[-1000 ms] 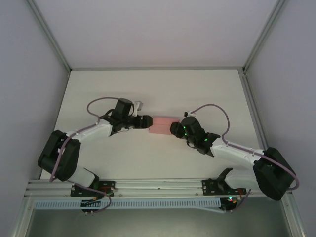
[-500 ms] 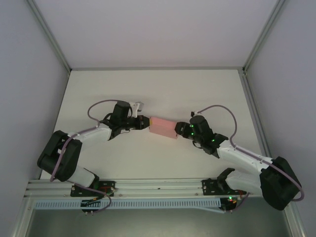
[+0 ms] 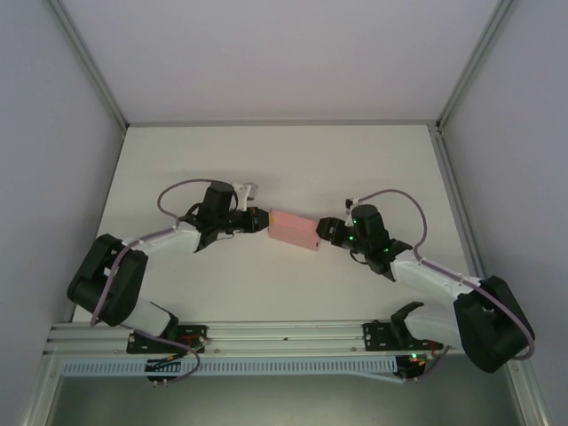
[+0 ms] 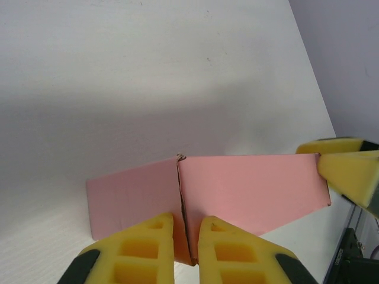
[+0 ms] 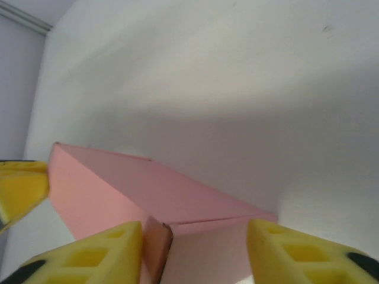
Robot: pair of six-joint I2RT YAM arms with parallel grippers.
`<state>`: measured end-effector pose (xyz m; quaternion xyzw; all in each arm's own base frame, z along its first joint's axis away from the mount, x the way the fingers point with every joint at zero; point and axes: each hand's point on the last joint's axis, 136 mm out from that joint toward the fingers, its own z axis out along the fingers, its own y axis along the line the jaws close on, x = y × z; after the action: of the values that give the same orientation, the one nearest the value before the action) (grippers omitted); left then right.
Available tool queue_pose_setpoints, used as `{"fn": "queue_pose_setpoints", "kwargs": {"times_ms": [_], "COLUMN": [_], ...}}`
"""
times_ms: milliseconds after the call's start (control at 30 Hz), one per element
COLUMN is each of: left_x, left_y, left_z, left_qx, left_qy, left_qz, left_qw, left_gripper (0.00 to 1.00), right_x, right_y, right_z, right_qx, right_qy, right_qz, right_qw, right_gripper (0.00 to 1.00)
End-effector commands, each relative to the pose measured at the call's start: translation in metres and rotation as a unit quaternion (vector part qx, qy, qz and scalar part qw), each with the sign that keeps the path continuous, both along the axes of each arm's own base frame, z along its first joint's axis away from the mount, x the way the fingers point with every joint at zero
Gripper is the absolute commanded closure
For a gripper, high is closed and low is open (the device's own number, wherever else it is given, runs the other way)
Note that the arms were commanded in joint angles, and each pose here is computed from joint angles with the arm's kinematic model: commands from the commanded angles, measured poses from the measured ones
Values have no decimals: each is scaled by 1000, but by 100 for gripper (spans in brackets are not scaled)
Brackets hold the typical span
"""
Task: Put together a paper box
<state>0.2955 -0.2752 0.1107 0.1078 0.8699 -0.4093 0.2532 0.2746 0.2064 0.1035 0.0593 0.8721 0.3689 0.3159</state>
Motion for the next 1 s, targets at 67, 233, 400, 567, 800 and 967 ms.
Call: {"fn": "queue_pose_setpoints", "kwargs": {"times_ms": [67,233,400,567,800,967], "left_x": [-18,-22,-20,-8,22,36], "left_y": [17,15,13,6,3,39], "left_z": [-46,-45,-40,-11,64,86], "left_qx": [53,30,28,25,36,99], "left_qy": [74,67,59,25,-70,-108], "left_qz": [18,16,13,1,7,83], "left_qw": [996,997,998,999,997,986], "left_gripper": [100,100,100,58,0,0], "right_x": [-16,-25,-22,-9,16,-4], "right_y": [-9,-17,-20,-15,-9,31], "right_z": [-48,-62,-51,-22,50,81], "right_qx": [-12,-9,-18,-21,-90,-112], "right_qy": [19,17,-2,-21,-97,-184], "right_qz": [15,14,9,12,48,247], "right_qw": [1000,1000,1000,999,990,945], "right_gripper": [71,76,77,53,30,0]}}
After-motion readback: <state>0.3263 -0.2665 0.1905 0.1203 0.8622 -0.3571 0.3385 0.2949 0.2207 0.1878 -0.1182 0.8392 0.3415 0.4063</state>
